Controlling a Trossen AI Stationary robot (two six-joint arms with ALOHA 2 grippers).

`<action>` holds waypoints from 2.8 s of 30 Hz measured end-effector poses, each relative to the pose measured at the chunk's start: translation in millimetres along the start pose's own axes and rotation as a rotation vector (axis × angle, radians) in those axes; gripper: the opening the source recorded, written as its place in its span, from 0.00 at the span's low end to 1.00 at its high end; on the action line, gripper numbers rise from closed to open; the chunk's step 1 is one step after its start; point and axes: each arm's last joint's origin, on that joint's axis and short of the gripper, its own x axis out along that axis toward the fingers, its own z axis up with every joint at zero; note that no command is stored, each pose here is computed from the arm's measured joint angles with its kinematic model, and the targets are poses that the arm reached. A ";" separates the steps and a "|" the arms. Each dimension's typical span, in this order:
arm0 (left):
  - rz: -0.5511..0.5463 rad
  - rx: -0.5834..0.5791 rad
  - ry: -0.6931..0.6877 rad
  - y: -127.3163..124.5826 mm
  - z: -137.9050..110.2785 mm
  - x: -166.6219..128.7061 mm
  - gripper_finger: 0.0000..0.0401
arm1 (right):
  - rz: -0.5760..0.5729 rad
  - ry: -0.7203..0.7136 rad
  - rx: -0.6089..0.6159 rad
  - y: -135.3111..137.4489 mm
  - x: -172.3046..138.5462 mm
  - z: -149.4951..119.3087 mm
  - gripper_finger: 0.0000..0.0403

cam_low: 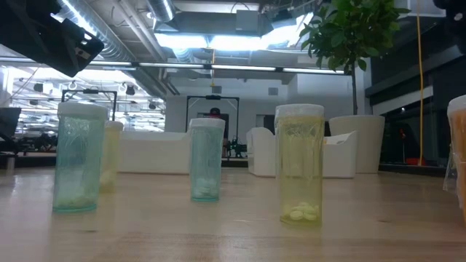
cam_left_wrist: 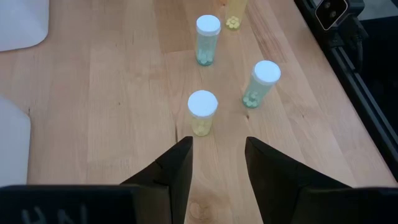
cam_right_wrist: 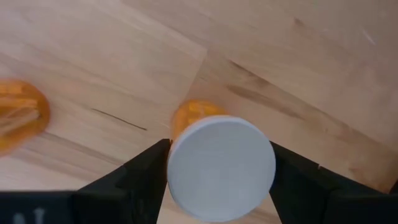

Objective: Pick and place medicine bottles into bin by pill shape (circle, oval)
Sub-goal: Put the right orange pill bottle into the right white bin

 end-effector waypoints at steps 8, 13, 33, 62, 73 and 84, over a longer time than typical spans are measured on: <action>0.000 0.000 0.000 0.0 0.0 0.0 0.35 | 0.000 -0.002 -0.044 0.1 0.0 0.3 0.54; 0.000 -0.005 0.000 0.0 0.0 0.0 0.35 | 0.003 0.001 -0.072 1.2 -1.2 4.3 0.50; 0.000 -0.005 0.000 0.0 -0.1 0.0 0.35 | 0.030 -0.235 -0.325 33.4 -71.8 146.1 0.52; 0.000 0.003 0.000 0.1 -0.1 0.1 0.35 | 0.067 -0.195 -0.234 9.0 -12.5 356.8 0.51; 0.000 0.002 0.000 0.0 0.0 0.0 0.35 | 0.055 -0.127 -0.221 7.7 7.1 367.4 0.52; 0.000 -0.005 0.001 0.0 -0.1 0.1 0.35 | 0.034 -0.146 -0.216 6.8 7.2 368.1 0.63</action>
